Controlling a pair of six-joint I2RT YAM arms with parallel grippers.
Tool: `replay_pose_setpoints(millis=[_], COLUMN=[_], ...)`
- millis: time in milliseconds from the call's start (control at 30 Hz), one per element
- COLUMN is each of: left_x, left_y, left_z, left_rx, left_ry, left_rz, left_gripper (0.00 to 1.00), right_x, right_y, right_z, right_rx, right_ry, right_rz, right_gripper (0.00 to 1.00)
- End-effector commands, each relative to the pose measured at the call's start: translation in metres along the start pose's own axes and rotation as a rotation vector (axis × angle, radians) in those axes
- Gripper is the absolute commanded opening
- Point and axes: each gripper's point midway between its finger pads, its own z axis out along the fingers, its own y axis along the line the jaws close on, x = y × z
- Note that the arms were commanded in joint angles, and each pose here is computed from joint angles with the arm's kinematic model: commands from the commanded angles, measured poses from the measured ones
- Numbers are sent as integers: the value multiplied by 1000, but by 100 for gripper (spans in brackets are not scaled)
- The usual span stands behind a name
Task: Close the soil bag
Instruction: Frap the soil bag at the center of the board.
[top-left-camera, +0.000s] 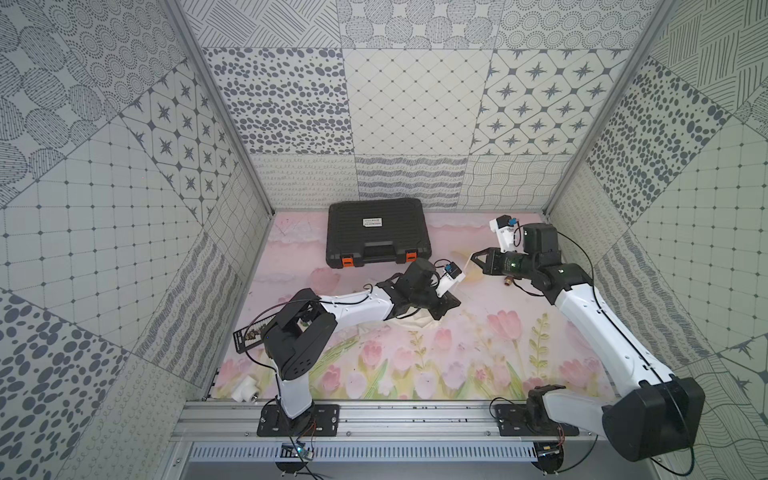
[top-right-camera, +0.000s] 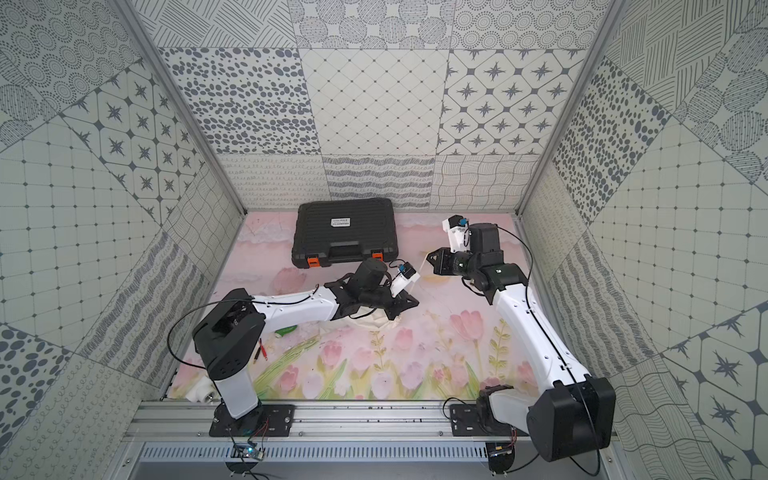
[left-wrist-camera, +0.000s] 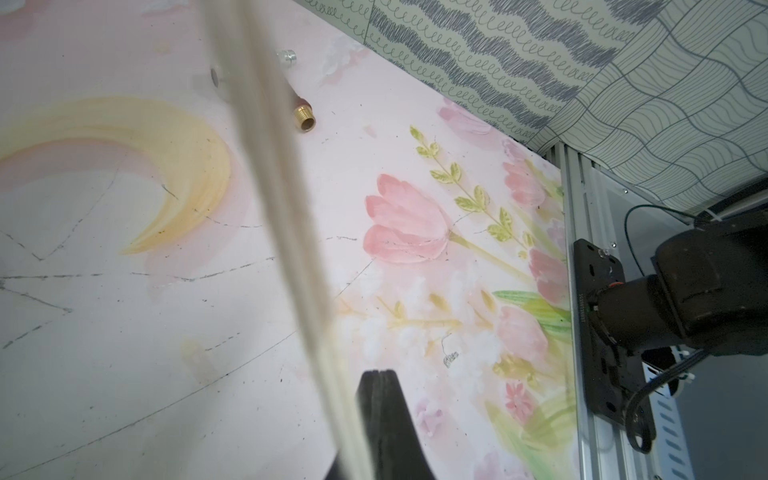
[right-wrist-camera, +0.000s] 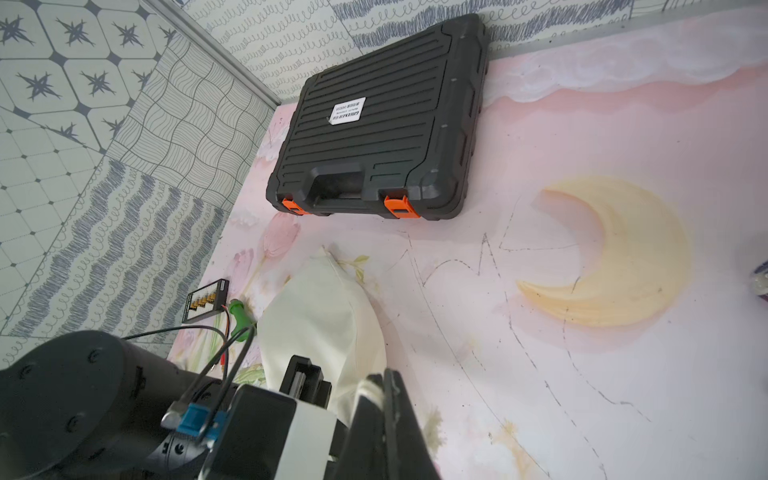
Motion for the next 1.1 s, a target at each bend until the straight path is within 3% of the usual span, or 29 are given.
replay_pose_setpoints(millis=[0, 267, 600, 1067], left_x=[172, 218, 230, 248], left_y=[-28, -33, -20, -32], left_z=[-31, -47, -70, -119], left_rx=[12, -46, -208, -302], left_ry=[665, 811, 948, 1263], left_rz=[-254, -367, -427, -314], left_gripper=[0, 2, 5, 3], right_x=[-169, -193, -208, -221], right_y=[27, -2, -21, -19], right_z=[-94, -106, -135, -140], right_rx=[38, 92, 118, 70], right_ry=[-646, -711, -792, -809], right_rz=[-194, -132, -93, -88], right_gripper=[0, 0, 0, 0])
